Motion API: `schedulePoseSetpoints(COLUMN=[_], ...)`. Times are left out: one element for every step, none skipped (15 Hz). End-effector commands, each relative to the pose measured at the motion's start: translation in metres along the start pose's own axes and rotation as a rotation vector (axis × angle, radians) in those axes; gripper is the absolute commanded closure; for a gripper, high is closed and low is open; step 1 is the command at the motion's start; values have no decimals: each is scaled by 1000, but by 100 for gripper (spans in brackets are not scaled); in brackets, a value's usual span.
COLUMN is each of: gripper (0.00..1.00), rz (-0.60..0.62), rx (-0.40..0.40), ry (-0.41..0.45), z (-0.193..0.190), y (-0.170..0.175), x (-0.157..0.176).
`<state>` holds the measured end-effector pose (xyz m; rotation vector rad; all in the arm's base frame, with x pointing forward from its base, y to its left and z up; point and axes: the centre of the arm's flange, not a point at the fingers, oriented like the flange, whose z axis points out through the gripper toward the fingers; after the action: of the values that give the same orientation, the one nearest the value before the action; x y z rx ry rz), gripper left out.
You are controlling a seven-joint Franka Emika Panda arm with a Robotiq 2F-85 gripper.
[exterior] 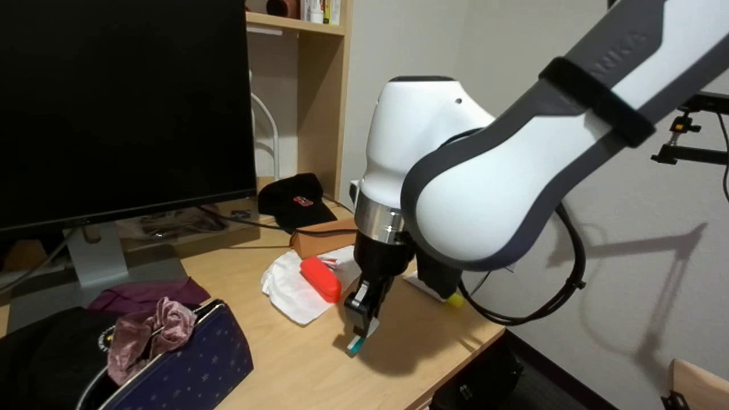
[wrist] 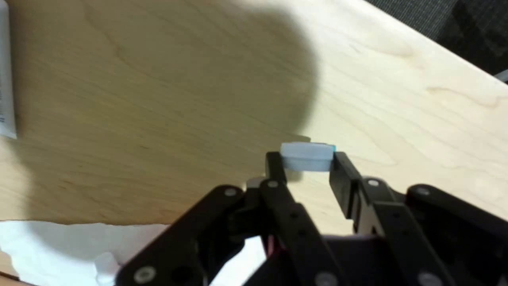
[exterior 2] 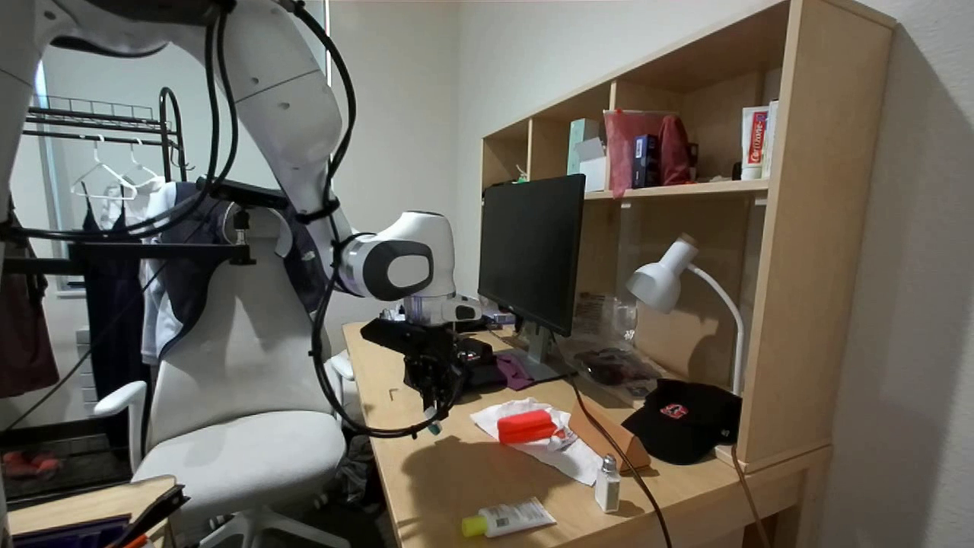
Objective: Move the white object that is closer to the bag to the right
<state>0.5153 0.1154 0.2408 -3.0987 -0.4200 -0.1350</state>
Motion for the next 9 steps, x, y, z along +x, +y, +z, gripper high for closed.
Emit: schedulePoseSetpoints(gripper=[85, 85, 85, 85, 85, 85, 85, 85, 85], rz=[83, 101, 126, 155, 186, 225, 262, 301, 344], rx=[25, 34, 41, 55, 71, 90, 106, 136, 159], ry=[-6, -9, -12, -17, -17, -22, -29, -25, -18], z=[-3, 1, 4, 9, 14, 20, 25, 29, 31], y=[26, 32, 38, 45, 52, 58, 65, 71, 77], x=[0, 0, -1, -3, -4, -7, -10, -14, -19])
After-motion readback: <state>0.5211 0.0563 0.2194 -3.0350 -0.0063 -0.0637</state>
